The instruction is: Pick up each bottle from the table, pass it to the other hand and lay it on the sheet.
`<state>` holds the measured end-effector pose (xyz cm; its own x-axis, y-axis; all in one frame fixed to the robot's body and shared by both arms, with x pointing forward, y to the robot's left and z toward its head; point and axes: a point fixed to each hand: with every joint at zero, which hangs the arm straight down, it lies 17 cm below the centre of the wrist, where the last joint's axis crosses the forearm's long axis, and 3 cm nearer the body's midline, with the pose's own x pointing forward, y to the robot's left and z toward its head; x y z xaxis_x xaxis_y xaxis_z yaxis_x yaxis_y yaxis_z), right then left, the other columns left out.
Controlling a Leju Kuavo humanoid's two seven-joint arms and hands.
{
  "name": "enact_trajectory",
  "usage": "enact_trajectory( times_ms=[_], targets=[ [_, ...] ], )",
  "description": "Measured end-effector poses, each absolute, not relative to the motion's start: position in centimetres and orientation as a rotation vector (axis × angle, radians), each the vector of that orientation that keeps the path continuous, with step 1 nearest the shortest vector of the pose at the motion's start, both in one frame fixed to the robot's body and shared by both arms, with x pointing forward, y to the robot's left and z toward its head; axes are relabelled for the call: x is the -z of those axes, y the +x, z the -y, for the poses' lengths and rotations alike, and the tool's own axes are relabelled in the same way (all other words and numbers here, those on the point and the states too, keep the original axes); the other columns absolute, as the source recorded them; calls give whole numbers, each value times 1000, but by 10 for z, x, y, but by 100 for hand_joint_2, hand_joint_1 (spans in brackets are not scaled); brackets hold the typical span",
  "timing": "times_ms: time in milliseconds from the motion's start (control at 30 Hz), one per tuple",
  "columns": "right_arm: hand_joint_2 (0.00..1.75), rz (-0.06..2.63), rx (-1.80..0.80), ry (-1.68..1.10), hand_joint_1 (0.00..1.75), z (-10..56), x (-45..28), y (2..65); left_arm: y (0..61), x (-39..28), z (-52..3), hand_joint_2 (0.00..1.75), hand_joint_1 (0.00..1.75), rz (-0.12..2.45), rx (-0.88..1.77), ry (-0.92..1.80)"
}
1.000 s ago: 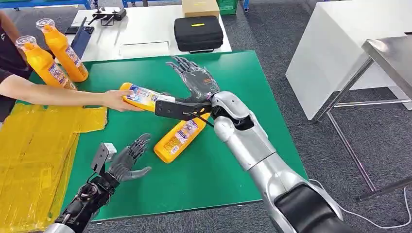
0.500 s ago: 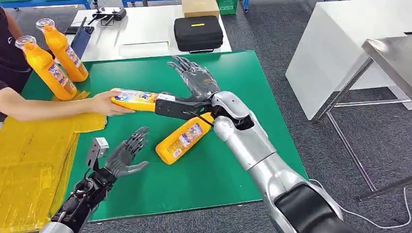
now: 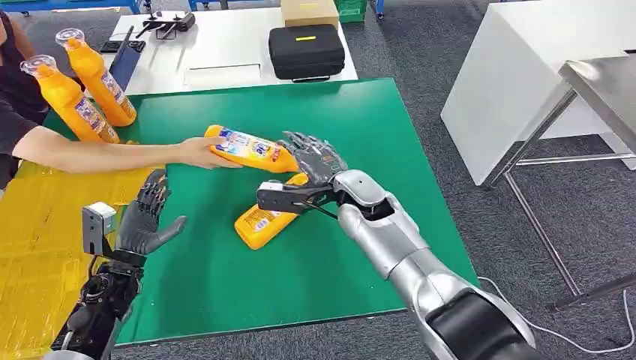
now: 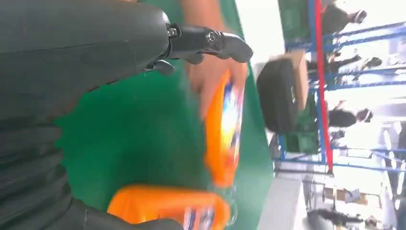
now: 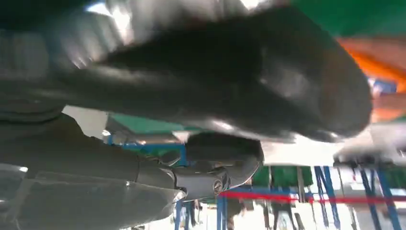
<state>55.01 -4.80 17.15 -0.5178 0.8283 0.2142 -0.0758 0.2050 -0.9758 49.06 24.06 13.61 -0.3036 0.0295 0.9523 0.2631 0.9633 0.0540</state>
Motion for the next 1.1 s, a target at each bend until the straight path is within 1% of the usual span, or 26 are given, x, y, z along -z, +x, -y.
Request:
enact_trajectory(
  times_ms=[133, 300, 700, 967, 1100],
  targets=[
    [175, 1613, -1443, -728, 0, 56, -142, 544, 488, -151, -262, 175, 0, 1927, 132, -169],
    [175, 1552, -1479, -708, 0, 62, -106, 528, 482, -159, -269, 175, 0, 1954, 94, -149],
    [175, 1455, -1575, -623, 0, 61, -66, 504, 467, -159, -265, 175, 0, 1958, 72, -151],
    [175, 1336, -1633, -568, 0, 79, -31, 488, 475, -171, -252, 175, 0, 1974, 68, -175],
    [175, 1279, -1650, -585, 0, 93, -17, 484, 477, -172, -248, 175, 0, 1970, 62, -180]
  ],
)
